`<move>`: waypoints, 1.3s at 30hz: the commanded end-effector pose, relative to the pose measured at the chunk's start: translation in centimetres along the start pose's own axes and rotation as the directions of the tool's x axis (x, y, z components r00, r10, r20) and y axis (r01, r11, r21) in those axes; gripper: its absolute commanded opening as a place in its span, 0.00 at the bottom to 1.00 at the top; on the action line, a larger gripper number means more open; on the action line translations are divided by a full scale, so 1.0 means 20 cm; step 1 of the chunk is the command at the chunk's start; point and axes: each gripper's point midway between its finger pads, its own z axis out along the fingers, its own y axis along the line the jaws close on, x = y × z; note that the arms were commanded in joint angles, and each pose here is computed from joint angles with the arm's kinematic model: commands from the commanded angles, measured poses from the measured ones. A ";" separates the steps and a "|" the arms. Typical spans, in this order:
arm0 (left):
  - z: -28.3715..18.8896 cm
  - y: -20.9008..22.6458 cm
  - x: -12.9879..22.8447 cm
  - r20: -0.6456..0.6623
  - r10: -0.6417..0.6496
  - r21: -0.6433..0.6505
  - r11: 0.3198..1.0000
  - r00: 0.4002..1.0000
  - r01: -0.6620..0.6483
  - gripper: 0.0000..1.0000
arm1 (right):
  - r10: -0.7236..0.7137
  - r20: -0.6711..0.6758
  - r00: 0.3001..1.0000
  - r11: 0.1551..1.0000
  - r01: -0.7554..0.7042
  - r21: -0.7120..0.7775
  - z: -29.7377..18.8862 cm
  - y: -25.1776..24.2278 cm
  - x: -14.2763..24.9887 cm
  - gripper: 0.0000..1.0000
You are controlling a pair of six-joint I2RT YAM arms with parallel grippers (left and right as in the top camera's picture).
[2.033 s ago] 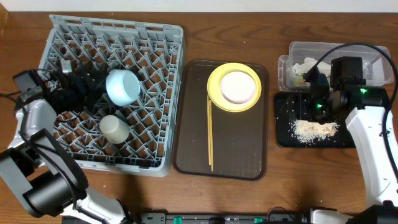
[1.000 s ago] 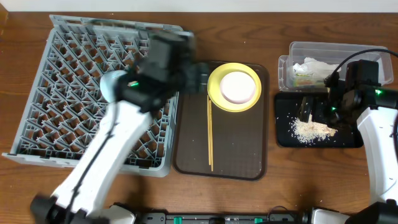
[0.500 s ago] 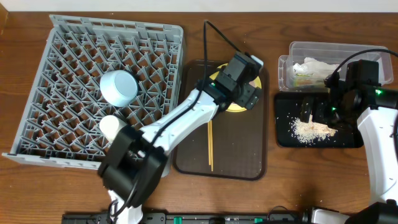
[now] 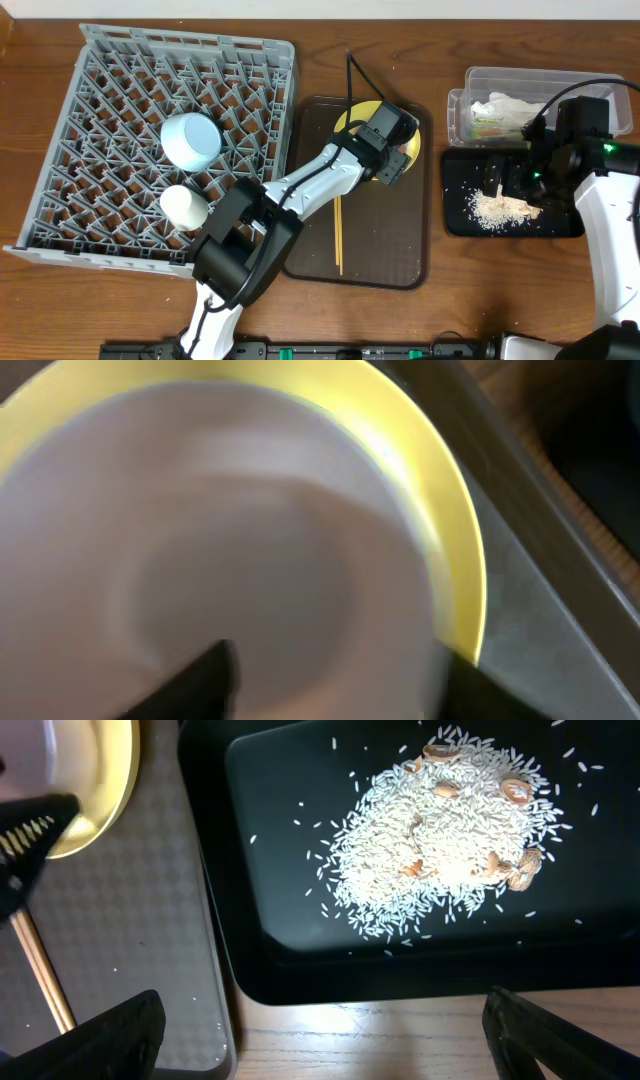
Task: Sort waste into correct bins and load items into the dishwasher
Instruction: 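Move the left gripper to the yellow plate and grasp the pink bowl, then place the pink bowl upright at the back of the dish rack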
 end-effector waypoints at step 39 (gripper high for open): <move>-0.81 0.13 -0.31 0.239 -0.177 0.102 0.982 0.955 0.157 0.07 | 0.014 0.029 0.999 1.000 -0.014 0.000 -0.05 0.00 -0.02 0.99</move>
